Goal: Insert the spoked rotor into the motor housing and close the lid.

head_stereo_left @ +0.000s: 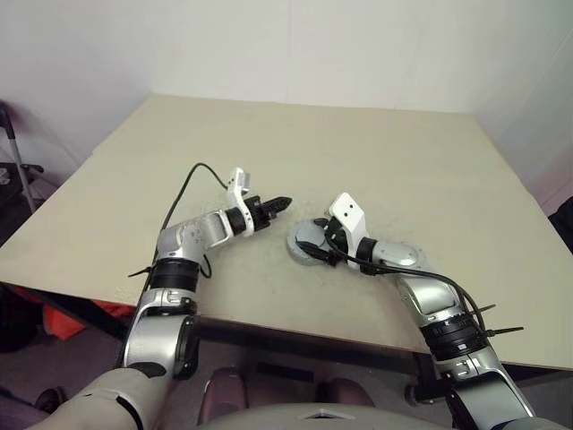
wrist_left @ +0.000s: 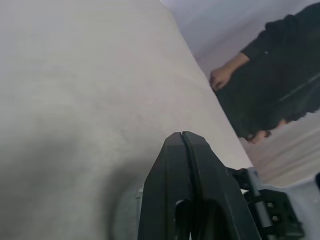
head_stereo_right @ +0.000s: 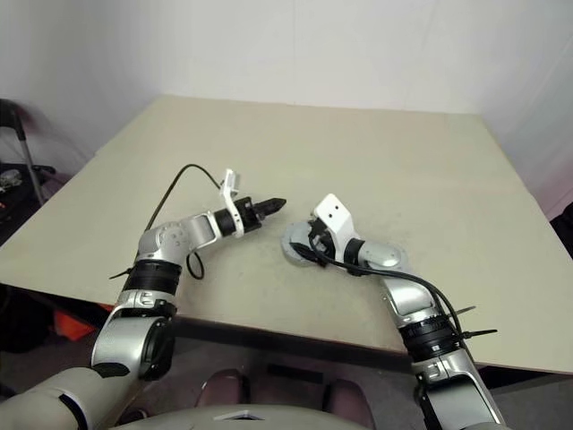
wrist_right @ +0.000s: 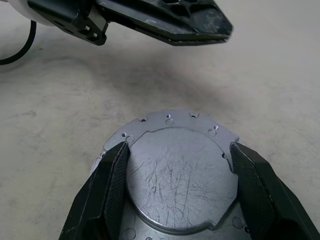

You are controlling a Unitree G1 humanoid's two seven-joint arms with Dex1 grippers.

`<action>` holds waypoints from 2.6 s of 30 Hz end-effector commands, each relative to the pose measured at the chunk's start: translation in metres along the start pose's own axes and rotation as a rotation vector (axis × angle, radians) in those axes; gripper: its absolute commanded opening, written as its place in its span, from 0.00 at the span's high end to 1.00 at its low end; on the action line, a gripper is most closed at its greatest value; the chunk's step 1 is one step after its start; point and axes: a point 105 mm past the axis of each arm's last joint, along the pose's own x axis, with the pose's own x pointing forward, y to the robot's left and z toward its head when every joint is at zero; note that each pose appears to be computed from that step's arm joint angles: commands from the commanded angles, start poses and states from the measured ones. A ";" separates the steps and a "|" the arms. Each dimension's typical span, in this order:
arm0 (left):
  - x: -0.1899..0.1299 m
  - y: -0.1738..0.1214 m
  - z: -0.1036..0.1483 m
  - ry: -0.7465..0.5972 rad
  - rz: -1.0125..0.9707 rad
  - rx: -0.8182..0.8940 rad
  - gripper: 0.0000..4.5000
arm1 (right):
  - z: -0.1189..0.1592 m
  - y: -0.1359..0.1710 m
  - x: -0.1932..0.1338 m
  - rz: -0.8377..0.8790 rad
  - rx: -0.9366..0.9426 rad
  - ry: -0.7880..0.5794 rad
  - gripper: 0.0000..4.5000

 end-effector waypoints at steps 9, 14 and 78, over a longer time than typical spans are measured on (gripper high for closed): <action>0.002 -0.003 -0.023 0.132 -0.021 -0.020 1.00 | -0.027 -0.004 -0.005 -0.036 0.021 0.104 0.31; 0.001 0.001 -0.026 0.142 0.001 -0.014 1.00 | -0.027 -0.005 -0.004 -0.041 0.017 0.102 0.31; 0.005 0.010 -0.049 0.251 0.034 -0.015 1.00 | -0.007 -0.029 -0.084 -0.133 0.842 0.086 0.01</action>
